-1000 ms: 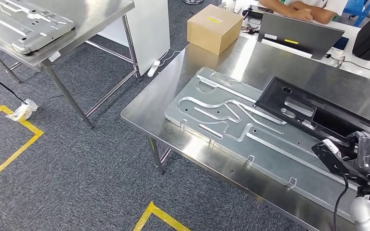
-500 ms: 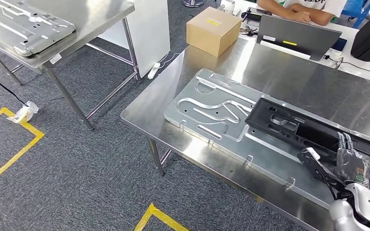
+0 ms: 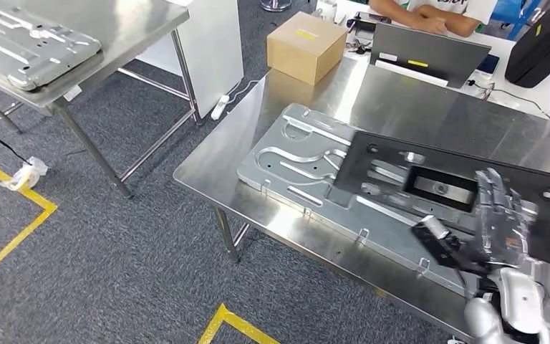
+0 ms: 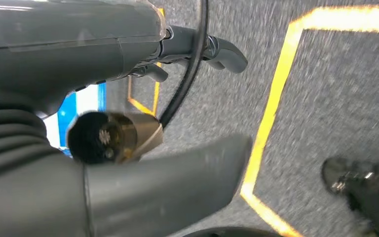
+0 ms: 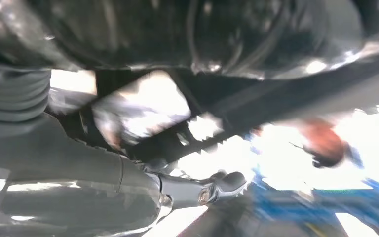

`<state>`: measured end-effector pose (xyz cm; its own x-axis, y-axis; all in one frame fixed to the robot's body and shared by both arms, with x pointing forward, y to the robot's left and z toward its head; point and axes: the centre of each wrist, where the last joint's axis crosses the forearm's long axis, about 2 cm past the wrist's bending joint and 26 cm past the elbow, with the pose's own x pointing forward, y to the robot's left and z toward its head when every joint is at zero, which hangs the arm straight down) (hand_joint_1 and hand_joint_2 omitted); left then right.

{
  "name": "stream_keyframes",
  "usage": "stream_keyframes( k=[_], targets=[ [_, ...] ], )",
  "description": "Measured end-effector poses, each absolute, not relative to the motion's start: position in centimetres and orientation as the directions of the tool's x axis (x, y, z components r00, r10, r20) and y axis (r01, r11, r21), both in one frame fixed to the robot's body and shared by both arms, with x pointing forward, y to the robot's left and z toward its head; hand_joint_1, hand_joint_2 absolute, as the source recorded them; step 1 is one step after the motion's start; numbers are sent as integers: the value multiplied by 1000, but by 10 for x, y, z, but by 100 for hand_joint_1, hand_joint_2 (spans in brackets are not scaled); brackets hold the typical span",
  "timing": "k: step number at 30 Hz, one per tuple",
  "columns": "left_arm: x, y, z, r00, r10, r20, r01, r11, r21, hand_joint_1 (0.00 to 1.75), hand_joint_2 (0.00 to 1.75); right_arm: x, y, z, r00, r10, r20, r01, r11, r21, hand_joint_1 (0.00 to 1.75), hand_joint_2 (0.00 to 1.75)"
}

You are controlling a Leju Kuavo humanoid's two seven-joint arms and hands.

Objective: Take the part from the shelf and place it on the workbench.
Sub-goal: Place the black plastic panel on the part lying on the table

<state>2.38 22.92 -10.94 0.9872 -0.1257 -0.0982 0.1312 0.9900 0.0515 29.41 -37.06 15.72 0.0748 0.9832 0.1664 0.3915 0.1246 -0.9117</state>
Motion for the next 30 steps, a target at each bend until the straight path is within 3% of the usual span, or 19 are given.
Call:
stream_keyframes(
  k=[10,30],
  targets=[
    [22,227,-109,989,-105,-106,111,993,49,0,0,264,-284,188,-207,975,85,549,187,-814,0,0],
    [23,221,-108,992,-93,-84,96,995,35,0,0,254,-268,197,-237,964,116,569,235,-788,0,0]
  ],
)
